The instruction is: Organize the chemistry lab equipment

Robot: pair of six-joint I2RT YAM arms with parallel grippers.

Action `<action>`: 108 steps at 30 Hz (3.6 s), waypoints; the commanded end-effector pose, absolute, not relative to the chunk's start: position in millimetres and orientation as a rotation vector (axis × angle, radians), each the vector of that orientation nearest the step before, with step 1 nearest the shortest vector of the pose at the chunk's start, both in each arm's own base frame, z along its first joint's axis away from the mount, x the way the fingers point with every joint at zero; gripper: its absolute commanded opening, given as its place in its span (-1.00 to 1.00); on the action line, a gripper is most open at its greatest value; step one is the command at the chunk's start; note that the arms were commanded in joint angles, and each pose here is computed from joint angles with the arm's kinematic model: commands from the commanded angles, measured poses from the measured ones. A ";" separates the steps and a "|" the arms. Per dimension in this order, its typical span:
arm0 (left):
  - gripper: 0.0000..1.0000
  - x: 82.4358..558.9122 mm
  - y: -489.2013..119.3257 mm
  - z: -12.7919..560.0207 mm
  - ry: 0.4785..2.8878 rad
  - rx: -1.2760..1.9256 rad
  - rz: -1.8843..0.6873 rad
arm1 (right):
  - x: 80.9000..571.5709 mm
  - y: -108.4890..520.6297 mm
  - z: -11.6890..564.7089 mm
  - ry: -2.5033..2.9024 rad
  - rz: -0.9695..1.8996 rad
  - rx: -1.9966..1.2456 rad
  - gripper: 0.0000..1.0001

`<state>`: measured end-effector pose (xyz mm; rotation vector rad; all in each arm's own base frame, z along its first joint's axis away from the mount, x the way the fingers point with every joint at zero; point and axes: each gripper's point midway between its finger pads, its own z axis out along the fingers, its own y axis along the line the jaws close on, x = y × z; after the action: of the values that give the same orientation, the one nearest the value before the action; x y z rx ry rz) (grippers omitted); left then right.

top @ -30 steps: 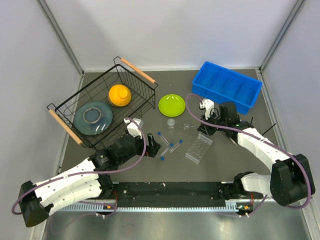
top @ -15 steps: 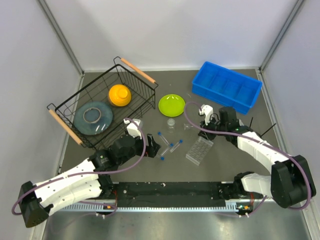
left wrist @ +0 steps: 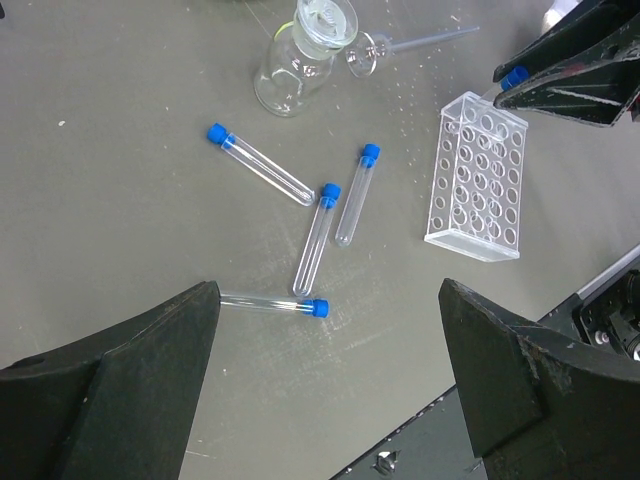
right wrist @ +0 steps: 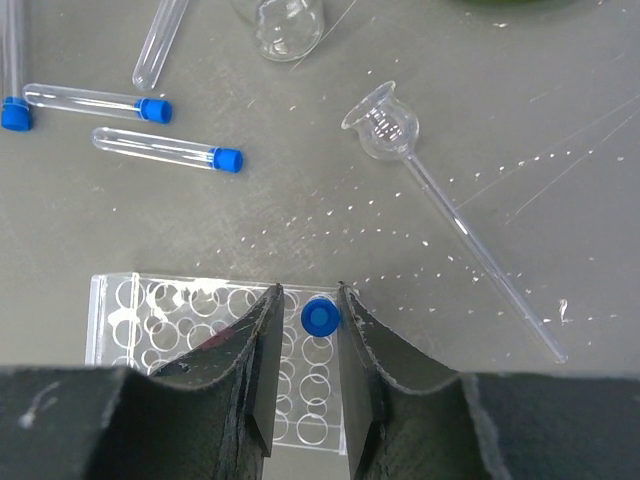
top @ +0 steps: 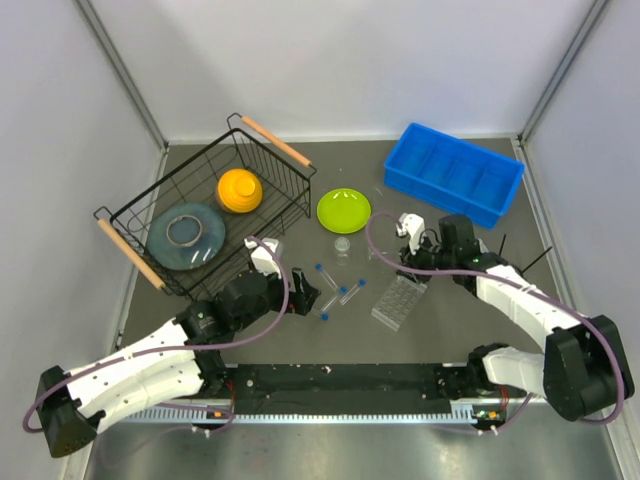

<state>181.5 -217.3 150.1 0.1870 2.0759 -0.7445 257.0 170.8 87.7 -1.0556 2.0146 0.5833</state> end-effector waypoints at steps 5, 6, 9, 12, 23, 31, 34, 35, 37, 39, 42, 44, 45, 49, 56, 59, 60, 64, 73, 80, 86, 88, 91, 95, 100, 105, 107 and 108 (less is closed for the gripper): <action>0.93 185.7 -218.4 159.0 2.039 0.158 -0.770 | 246.7 174.4 99.2 1.948 0.591 -1.143 -0.35; 0.93 185.6 -218.7 158.6 2.041 0.159 -0.770 | 245.1 173.4 99.4 1.952 0.589 -1.149 -0.35; 0.93 185.1 -219.3 158.2 2.045 0.160 -0.774 | 245.7 171.5 104.3 1.951 0.572 -1.152 -0.24; 0.94 185.0 -220.4 158.0 2.052 0.161 -0.777 | 246.7 170.8 114.3 1.937 0.562 -1.157 -0.09; 0.95 188.2 -230.4 152.6 2.109 0.176 -0.784 | 237.3 169.5 154.9 1.871 0.668 -1.131 0.27; 0.92 188.9 -243.6 140.1 2.201 0.266 -0.747 | 229.0 164.7 167.5 1.830 0.752 -1.103 0.56; 0.88 188.5 -247.1 128.3 2.282 0.307 -0.693 | 226.2 165.4 169.8 1.815 0.758 -1.118 0.63; 0.86 188.6 -248.5 127.1 2.300 0.314 -0.685 | 226.1 164.8 169.1 1.813 0.752 -1.121 0.64; 0.83 187.9 -250.0 119.2 2.374 0.330 -0.638 | 226.7 163.2 167.6 1.817 0.741 -1.121 0.67; 0.79 189.7 -249.5 107.9 2.446 0.293 -0.580 | 228.2 161.0 167.2 1.818 0.717 -1.122 0.68; 0.71 192.2 -244.9 96.6 2.547 0.183 -0.478 | 230.9 157.8 167.6 1.818 0.689 -1.117 0.70; 0.62 192.1 -242.3 90.2 2.604 0.112 -0.420 | 231.9 155.6 166.8 1.823 0.674 -1.113 0.71; 0.62 193.6 -240.1 89.2 2.610 0.089 -0.393 | 231.9 154.7 166.5 1.825 0.669 -1.111 0.71; 0.61 201.8 -248.5 89.4 2.599 0.077 -0.400 | 234.0 152.2 165.9 1.827 0.651 -1.108 0.73; 0.40 226.9 -269.7 83.3 2.622 -0.198 -0.404 | 234.9 150.3 165.2 1.824 0.633 -1.112 0.75; 0.25 232.3 -273.2 75.8 2.634 -0.313 -0.367 | 235.7 148.8 164.8 1.827 0.626 -1.108 0.75; 0.16 236.2 -274.9 77.4 2.625 -0.337 -0.360 | 235.6 148.8 165.1 1.825 0.626 -1.108 0.76; 0.10 245.3 -264.6 70.0 2.599 -0.415 -0.243 | 236.2 148.2 164.3 1.826 0.622 -1.109 0.77; -0.12 265.3 -275.7 56.0 2.584 -0.410 -0.173 | 235.8 147.0 162.0 1.827 0.609 -1.113 0.80; -0.14 269.9 -278.6 43.1 2.603 -0.383 -0.127 | 236.9 147.0 162.2 1.825 0.612 -1.113 0.81; -0.24 268.1 -279.3 27.3 2.646 -0.337 -0.082 | 236.5 147.6 162.3 1.823 0.614 -1.115 0.82; -0.27 266.2 -275.9 20.4 2.667 -0.327 -0.048 | 236.7 147.2 162.7 1.821 0.612 -1.114 0.82; -0.37 267.3 -273.0 20.5 2.667 -0.316 -0.022 | 236.3 147.3 162.3 1.821 0.611 -1.115 0.82; -0.53 269.5 -268.6 21.4 2.662 -0.304 -0.008 | 236.4 147.5 162.7 1.819 0.612 -1.116 0.82; -0.66 273.6 -259.9 26.2 2.652 -0.294 0.009 | 236.0 146.8 161.9 1.822 0.610 -1.115 0.82; -0.85 277.2 -252.7 41.6 2.609 -0.254 0.007 | 236.7 147.1 162.7 1.819 0.610 -1.116 0.82; -0.94 275.1 -249.3 46.5 2.606 -0.202 0.005 | 236.1 147.6 162.2 1.820 0.614 -1.118 0.82; -0.98 273.9 -248.1 48.0 2.605 -0.192 0.002 | 235.5 147.6 161.6 1.822 0.618 -1.117 0.82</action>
<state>271.7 -261.0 23.4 -0.2592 2.6564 -0.0032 229.4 146.1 146.4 -1.1052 1.8941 0.6400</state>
